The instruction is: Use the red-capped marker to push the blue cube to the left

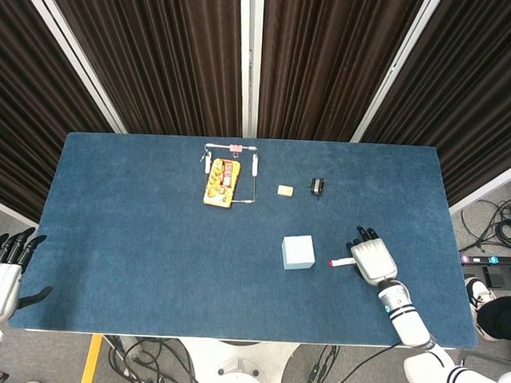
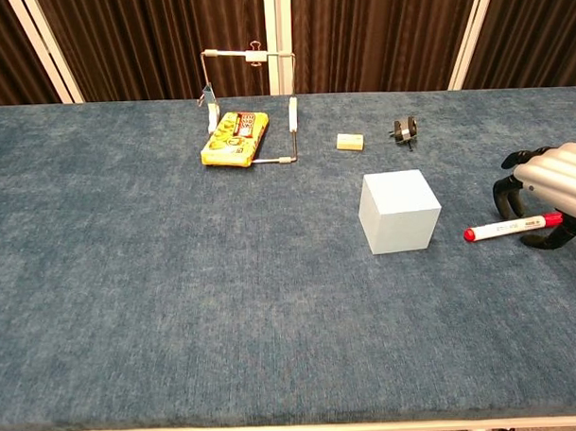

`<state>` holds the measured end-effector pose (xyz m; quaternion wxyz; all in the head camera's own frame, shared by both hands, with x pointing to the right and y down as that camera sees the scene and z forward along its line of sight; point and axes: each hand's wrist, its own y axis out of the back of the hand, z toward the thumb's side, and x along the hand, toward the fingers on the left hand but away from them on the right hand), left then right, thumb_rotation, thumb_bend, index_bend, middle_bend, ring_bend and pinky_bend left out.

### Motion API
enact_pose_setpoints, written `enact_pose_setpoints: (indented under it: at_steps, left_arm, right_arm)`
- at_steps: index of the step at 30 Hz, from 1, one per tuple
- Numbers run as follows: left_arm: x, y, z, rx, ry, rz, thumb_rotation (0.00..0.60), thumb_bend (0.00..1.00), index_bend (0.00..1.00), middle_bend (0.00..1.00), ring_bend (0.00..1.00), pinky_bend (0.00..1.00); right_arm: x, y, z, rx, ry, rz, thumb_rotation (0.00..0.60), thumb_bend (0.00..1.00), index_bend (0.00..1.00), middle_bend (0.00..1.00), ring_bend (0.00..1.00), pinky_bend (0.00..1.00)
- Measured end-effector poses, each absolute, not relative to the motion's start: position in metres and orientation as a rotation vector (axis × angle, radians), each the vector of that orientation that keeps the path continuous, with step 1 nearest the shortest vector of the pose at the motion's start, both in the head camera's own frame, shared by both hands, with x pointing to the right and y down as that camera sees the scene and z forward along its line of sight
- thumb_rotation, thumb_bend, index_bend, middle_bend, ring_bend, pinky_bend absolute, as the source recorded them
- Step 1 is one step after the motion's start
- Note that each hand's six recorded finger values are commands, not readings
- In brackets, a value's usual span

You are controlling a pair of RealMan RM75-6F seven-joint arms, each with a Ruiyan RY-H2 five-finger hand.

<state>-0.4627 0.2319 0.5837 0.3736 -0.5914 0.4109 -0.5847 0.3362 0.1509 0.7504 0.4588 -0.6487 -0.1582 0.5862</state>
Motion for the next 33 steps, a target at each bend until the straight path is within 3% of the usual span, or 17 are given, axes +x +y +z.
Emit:
enact_pose_setpoints:
  at_steps: [10, 21, 33]
  left_arm:
    - [-0.464, 0.232, 0.583, -1.513, 1.058, -1.493, 0.600, 0.07, 0.22, 0.18, 0.13, 0.10]
    - [-0.461, 0.231, 0.582, -1.512, 1.048, -1.484, 0.600, 0.07, 0.22, 0.18, 0.13, 0.10]
    - [-0.462, 0.232, 0.581, -1.511, 1.044, -1.484, 0.600, 0.07, 0.22, 0.18, 0.13, 0.10]
  right_arm:
    - [0.340, 0.146, 0.744, -1.595, -0.421, 1.428, 0.600, 0.47, 0.64, 0.59, 0.21, 0.25]
    - [0.346, 0.134, 0.721, -1.602, -0.483, 1.409, 0.600, 0.53, 0.68, 0.62, 0.24, 0.26]
    - [0.304, 0.124, 0.733, -1.698, -0.525, 1.355, 0.600, 0.53, 0.68, 0.63, 0.24, 0.26]
